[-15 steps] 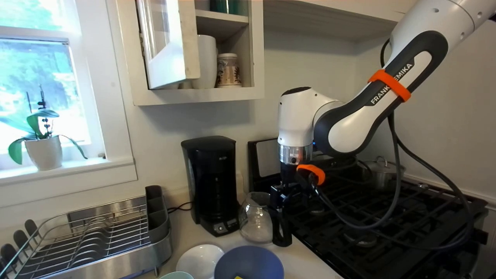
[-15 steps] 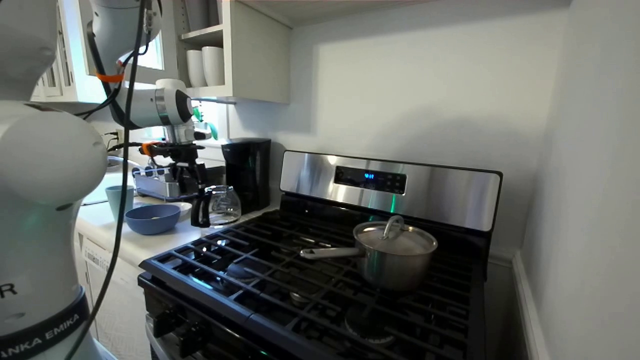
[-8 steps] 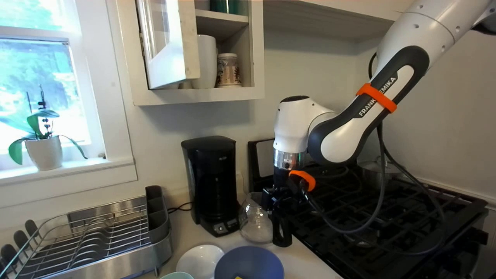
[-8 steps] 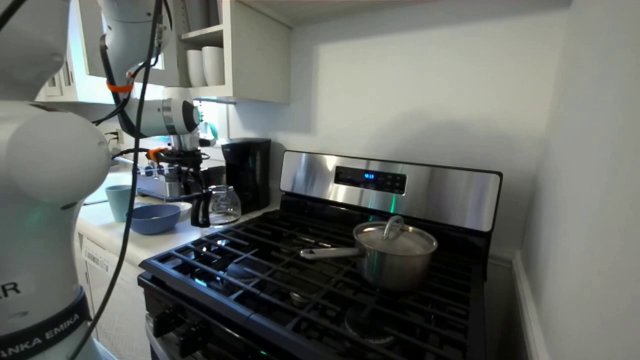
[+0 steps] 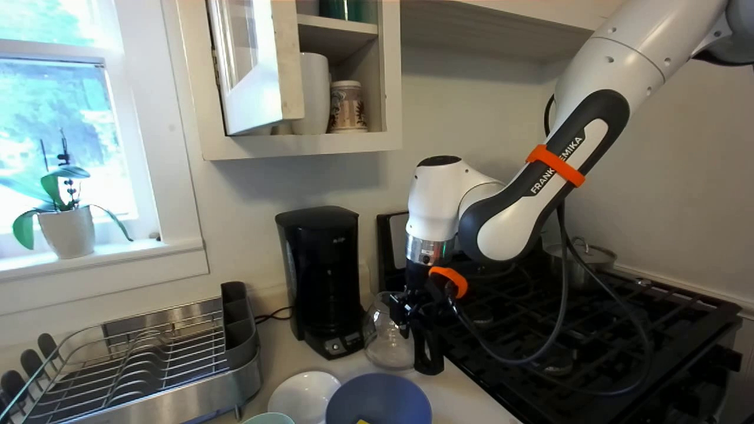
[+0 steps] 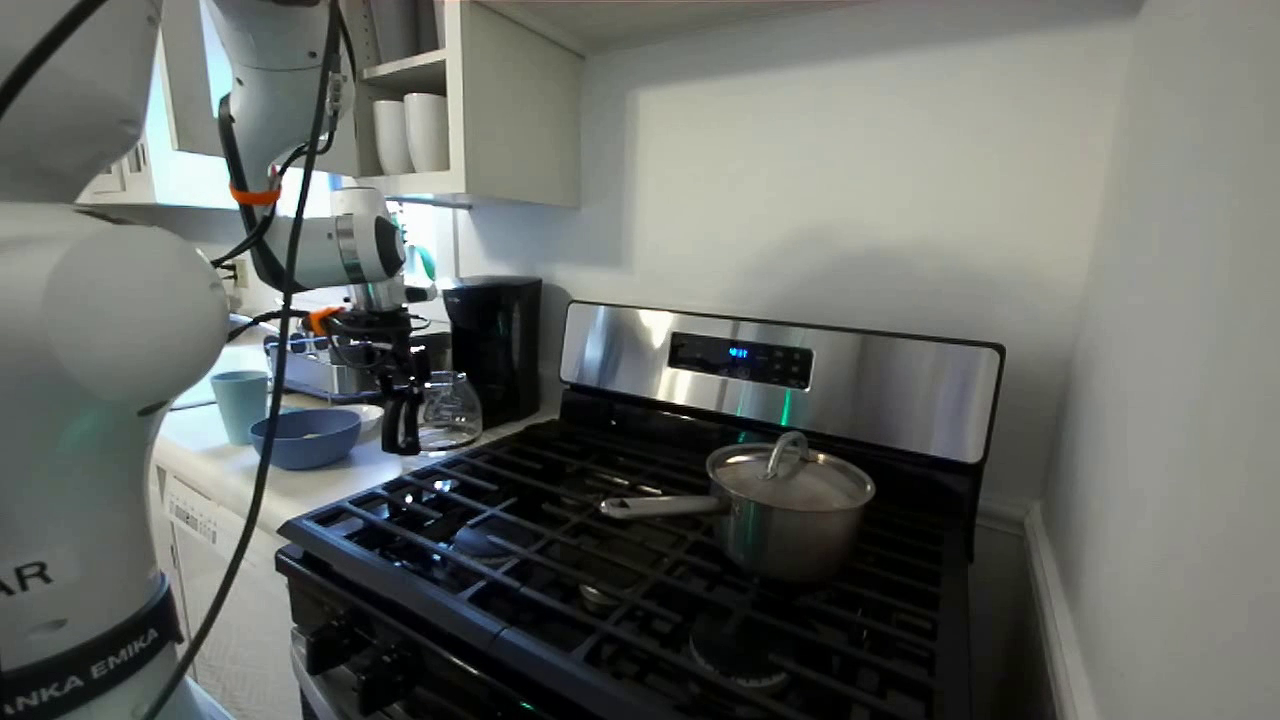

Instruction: Put the clear kettle on the drip tray of the coffee machine

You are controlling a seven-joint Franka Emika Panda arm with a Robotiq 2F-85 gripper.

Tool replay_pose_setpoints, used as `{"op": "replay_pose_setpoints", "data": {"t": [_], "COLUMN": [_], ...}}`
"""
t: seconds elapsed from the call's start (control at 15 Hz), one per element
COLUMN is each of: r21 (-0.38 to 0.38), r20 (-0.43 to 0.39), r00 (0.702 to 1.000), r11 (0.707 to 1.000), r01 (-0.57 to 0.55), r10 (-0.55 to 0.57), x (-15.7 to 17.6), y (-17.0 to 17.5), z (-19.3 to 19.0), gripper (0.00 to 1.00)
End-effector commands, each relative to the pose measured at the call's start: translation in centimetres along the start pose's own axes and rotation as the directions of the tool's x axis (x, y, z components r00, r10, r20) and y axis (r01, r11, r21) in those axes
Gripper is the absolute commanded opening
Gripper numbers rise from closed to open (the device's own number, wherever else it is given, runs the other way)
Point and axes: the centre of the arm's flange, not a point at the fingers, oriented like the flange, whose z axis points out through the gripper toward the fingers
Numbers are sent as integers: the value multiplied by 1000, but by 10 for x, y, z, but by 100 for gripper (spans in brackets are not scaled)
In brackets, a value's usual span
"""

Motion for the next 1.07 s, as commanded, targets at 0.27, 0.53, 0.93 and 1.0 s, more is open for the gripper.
{"op": "replay_pose_setpoints", "data": {"t": [0.27,0.53,0.93,1.0], "r21": [-15,-17,-16,-19], "r20": [-19,-31,-88,-99], "r00": [1000,999,996,995], "r11": [1000,1000,1000,1000], "r01": [21,18,20,21], "r10": [-21,-19,-22,-23], "x": [3,2,3,2], "y": [-14,-13,-15,-15], "z": [11,10,-5,-7], "gripper": [19,8,8,8]}}
